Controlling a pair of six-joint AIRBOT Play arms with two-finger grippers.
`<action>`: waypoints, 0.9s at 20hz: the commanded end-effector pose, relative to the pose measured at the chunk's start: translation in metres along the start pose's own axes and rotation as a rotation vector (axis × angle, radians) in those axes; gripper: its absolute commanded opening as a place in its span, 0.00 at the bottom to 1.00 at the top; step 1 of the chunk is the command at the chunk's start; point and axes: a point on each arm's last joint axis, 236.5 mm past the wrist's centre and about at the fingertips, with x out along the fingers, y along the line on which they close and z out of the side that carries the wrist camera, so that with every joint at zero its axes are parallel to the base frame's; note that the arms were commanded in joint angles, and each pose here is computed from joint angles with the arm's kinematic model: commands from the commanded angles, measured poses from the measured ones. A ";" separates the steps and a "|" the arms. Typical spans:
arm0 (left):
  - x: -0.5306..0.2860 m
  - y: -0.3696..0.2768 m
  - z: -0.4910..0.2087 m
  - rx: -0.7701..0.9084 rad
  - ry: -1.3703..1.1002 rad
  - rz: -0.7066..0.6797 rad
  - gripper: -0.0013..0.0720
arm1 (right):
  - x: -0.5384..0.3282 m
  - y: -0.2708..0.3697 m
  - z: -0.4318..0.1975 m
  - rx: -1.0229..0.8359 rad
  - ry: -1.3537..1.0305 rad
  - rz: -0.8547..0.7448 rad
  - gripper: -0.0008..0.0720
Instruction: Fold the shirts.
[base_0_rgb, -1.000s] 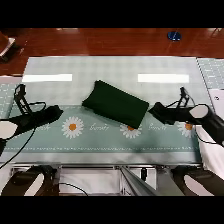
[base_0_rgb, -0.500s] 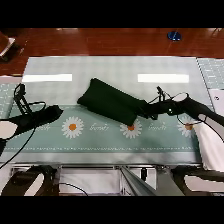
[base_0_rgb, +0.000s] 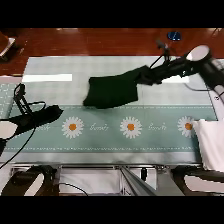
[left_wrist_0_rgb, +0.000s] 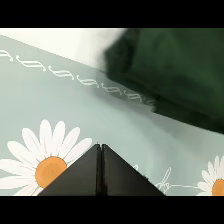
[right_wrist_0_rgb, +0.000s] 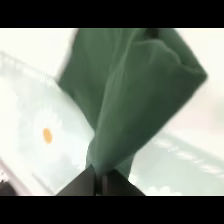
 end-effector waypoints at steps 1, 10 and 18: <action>0.000 0.000 -0.001 -0.001 0.003 0.001 0.04 | -0.086 0.001 0.027 -0.029 -0.083 -0.161 0.04; 0.000 -0.007 -0.002 -0.032 0.011 -0.028 0.04 | -0.273 -0.047 -0.008 0.237 -0.306 -0.399 0.04; 0.000 -0.007 0.002 -0.032 -0.006 -0.031 0.04 | -0.391 -0.103 -0.109 0.650 -0.516 -0.665 0.04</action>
